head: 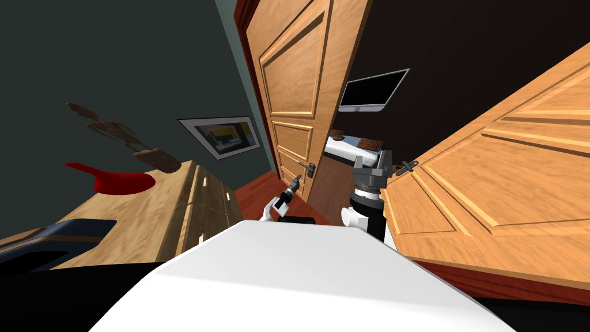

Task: Push the door open

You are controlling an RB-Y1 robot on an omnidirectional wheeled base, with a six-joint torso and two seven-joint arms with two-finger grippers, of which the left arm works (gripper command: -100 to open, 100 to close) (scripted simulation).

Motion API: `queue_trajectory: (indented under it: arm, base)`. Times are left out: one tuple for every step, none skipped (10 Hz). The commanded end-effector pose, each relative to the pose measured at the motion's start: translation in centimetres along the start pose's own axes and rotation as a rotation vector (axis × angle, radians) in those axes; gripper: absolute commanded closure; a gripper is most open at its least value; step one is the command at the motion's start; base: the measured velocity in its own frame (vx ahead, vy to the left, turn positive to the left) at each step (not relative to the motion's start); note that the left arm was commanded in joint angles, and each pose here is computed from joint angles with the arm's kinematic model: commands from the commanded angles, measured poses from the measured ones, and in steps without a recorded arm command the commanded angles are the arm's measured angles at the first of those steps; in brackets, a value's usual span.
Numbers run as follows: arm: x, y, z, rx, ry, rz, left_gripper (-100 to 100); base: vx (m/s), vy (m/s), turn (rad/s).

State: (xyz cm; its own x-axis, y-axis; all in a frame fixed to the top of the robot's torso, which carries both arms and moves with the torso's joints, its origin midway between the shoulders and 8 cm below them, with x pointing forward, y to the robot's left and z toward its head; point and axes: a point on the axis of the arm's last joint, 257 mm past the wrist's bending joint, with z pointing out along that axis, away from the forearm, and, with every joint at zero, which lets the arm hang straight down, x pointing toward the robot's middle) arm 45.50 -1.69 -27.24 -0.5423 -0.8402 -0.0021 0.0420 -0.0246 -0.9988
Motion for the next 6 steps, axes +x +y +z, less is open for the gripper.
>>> queue_trajectory:
  arm:
    - [0.01, 0.0, 0.01, 0.0, 0.0, 0.0, -100]
    - [0.01, 0.0, 0.01, 0.0, 0.0, 0.0, -100]
    - [0.01, 0.0, 0.01, 0.0, 0.0, 0.0, -100]
    - [0.01, 0.0, 0.01, 0.0, 0.0, 0.0, -100]
    - [0.01, 0.0, 0.01, 0.0, 0.0, 0.0, -100]
    - [0.01, 0.0, 0.01, 0.0, 0.0, 0.0, -100]
  base:
    - [0.003, 0.003, 0.01]
    - [0.007, 0.007, 0.024]
    - [0.0, 0.0, 0.0]
    - [0.0, 0.0, 0.0]
    - [-0.01, -0.009, -0.031]
    - [0.006, 0.006, 0.021]
